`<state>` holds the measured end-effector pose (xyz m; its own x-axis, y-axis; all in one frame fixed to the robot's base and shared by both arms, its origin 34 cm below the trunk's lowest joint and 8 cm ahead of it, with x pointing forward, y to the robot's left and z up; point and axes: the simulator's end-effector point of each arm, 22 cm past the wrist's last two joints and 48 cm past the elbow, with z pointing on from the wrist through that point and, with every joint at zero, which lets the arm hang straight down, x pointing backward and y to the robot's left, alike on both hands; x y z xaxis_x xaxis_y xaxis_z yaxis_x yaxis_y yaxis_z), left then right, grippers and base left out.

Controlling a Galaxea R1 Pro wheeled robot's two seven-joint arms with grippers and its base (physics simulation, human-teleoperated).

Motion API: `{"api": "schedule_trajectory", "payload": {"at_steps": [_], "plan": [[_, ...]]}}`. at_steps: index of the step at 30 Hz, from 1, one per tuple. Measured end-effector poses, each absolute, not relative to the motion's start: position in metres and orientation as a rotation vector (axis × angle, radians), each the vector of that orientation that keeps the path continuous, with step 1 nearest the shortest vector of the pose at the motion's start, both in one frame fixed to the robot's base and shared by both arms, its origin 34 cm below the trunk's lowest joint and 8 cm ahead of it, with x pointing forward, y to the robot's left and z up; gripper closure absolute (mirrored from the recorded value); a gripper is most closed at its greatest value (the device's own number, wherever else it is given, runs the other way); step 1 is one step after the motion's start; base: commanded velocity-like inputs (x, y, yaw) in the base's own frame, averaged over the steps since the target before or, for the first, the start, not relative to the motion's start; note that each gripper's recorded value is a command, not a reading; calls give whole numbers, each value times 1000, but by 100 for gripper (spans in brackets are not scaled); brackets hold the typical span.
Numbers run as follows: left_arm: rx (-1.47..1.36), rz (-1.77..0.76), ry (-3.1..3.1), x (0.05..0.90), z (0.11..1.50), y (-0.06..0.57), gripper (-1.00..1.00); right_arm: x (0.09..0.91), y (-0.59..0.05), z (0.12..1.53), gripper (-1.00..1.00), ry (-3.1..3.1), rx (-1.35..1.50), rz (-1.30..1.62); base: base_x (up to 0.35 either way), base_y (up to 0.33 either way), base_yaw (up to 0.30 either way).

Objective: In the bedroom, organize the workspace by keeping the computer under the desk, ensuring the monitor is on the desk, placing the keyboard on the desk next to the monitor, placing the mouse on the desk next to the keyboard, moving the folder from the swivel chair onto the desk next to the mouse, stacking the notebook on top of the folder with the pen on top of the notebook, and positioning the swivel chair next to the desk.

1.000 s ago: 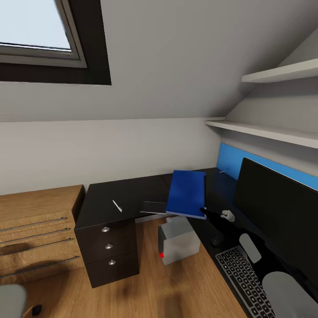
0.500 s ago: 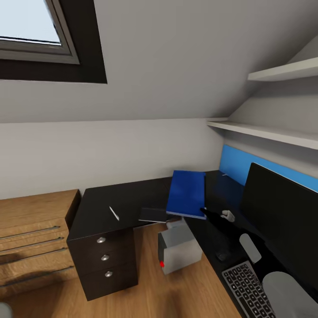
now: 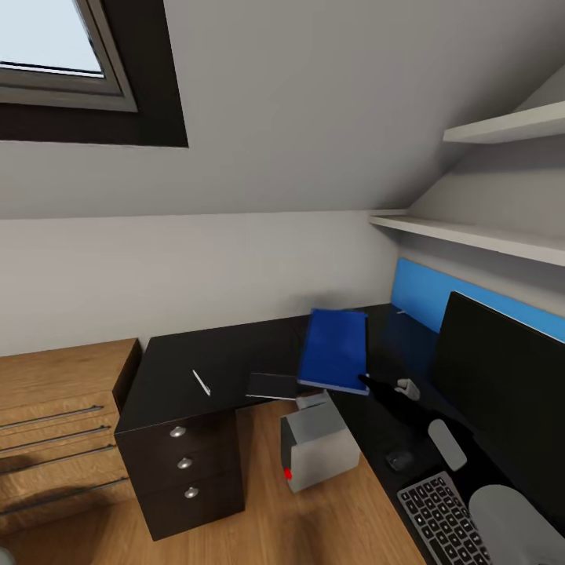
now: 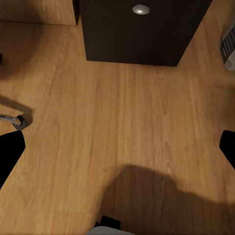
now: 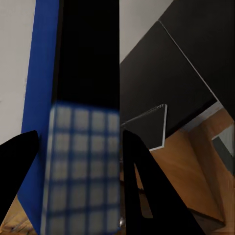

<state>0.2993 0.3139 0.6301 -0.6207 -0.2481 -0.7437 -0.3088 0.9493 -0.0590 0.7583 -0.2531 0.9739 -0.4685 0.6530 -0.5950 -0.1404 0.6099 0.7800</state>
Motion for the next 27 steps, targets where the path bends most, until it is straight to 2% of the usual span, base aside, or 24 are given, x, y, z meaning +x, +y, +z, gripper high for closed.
{"api": "schedule_trajectory", "payload": {"at_steps": [7,27], "plan": [[-390,94,2267,299,630,314,-100,759,-291,969,100,1782,553,982,0,0,0],[-389,92,2267,300,630,313,-100,760,-305,949,100,1830,640,900,0,0,0]]}}
